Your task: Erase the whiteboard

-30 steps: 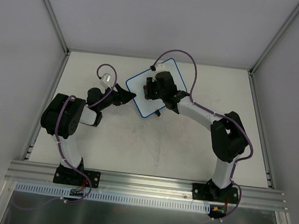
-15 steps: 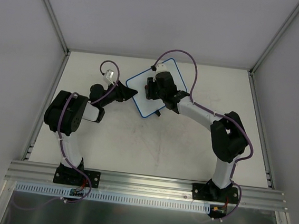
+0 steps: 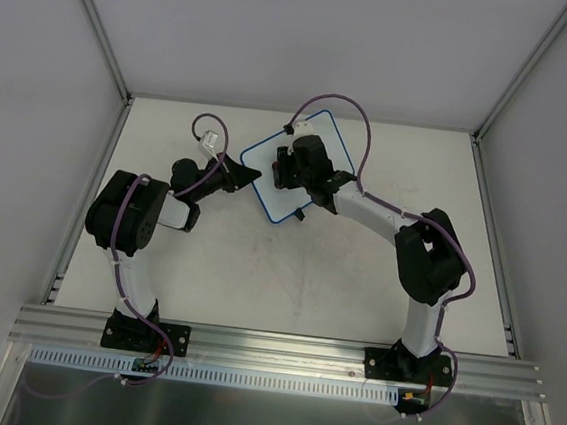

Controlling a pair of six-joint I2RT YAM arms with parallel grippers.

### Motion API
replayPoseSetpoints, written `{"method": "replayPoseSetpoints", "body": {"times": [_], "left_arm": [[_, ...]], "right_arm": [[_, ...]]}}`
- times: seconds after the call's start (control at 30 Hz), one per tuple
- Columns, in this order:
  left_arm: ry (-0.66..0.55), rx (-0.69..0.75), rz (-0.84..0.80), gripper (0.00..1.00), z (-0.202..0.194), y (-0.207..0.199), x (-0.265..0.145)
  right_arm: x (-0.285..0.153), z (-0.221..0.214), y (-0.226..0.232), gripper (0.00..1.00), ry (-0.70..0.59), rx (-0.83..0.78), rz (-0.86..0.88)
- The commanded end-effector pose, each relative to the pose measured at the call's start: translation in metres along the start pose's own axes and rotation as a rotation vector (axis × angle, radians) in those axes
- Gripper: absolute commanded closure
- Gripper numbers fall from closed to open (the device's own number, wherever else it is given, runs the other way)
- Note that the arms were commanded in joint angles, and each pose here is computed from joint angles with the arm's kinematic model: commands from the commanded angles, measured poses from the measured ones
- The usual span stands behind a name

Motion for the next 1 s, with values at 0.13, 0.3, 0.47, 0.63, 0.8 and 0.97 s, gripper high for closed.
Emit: {"method": "replayPoseSetpoints", "body": {"times": [0.13, 0.3, 0.47, 0.63, 0.8, 0.97], "left_arm": [[-0.194, 0.233, -0.219, 1.00, 0.027, -0.046, -0.009], [-0.197, 0.230, -0.208, 1.00, 0.026, -0.044, -0.011], [-0.190, 0.233, -0.210, 1.00, 0.024, -0.045, -0.012], [-0.184, 0.232, -0.212, 1.00, 0.023, -0.045, -0.013], [-0.185, 0.227, -0.210, 1.00, 0.024, -0.044, -0.014], [-0.178, 0.226, -0.213, 1.00, 0.023, -0.044, -0.013]], "right_arm": [[0.009, 0.014, 0.008, 1.00, -0.024, 0.037, 0.039], [0.018, 0.003, 0.003, 1.00, 0.031, 0.078, -0.003], [0.025, -0.019, -0.014, 1.00, 0.088, 0.192, -0.042], [0.026, -0.052, -0.056, 1.00, 0.151, 0.399, -0.134], [0.023, -0.082, -0.080, 1.00, 0.197, 0.535, -0.218], [0.021, -0.078, -0.079, 1.00, 0.184, 0.512, -0.234]]}}
Point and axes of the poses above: each gripper's point midway between its finger pads, its own x axis out along the fingers, its own y axis along the line the jaws close on, z = x × y, the point moved 6 cm from there along -x, back along the fingers, and after that the axes turned 9 degrees about -x, right-handed, at the moved point
